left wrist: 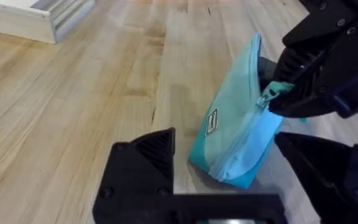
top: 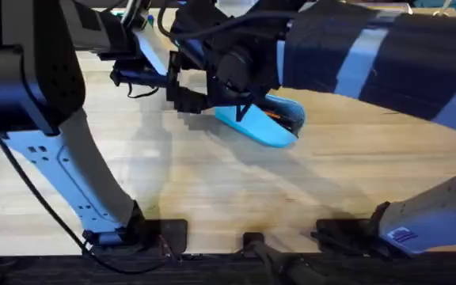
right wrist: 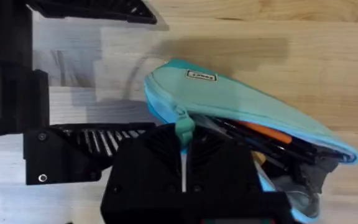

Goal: Unzip the bag, pick up the pens from the table one at a time and place them inside, then zip the bag closed.

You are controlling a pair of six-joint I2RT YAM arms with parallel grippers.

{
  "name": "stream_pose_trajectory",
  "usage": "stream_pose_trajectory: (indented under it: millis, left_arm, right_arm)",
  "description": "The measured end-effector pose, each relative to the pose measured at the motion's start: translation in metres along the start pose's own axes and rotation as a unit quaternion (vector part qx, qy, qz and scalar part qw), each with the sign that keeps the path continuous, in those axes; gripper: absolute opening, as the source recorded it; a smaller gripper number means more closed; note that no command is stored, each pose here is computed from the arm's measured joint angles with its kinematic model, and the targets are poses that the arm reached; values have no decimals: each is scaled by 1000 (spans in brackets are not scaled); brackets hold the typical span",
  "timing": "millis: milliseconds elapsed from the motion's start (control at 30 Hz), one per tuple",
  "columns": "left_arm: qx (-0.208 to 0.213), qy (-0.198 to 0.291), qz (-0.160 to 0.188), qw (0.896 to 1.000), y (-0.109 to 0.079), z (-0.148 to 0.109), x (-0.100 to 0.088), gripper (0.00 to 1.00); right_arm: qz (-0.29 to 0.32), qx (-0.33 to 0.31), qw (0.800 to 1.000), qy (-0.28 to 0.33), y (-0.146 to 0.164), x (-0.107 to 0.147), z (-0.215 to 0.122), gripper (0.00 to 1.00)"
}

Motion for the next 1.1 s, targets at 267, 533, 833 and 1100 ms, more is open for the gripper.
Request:
stream_pose_trajectory:
  millis: [267,533,833,1100]
  left_arm:
    - [20,23,2,1000,-7,12,5,991]
    - [23,27,3,999,-7,13,6,991]
    - [23,27,3,999,-7,13,6,992]
    - [23,27,3,999,-7,13,6,993]
  right_arm:
    - [0,0,1000,0,0,0,0,33]
    - [0,0,1000,0,0,0,0,33]
    - [0,0,1000,0,0,0,0,33]
    - [0,0,1000,0,0,0,0,33]
Point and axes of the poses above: each hand's point on the last joint's axis, 136 mm out from that joint toward the fingers, its own z axis out along the fingers, its own y axis along the line the jaws close on, x = y × z, the point moved 1 cm from there along -z, back along the fingers, and after that the axes turned 2 degrees about z, right-handed, at the moved point
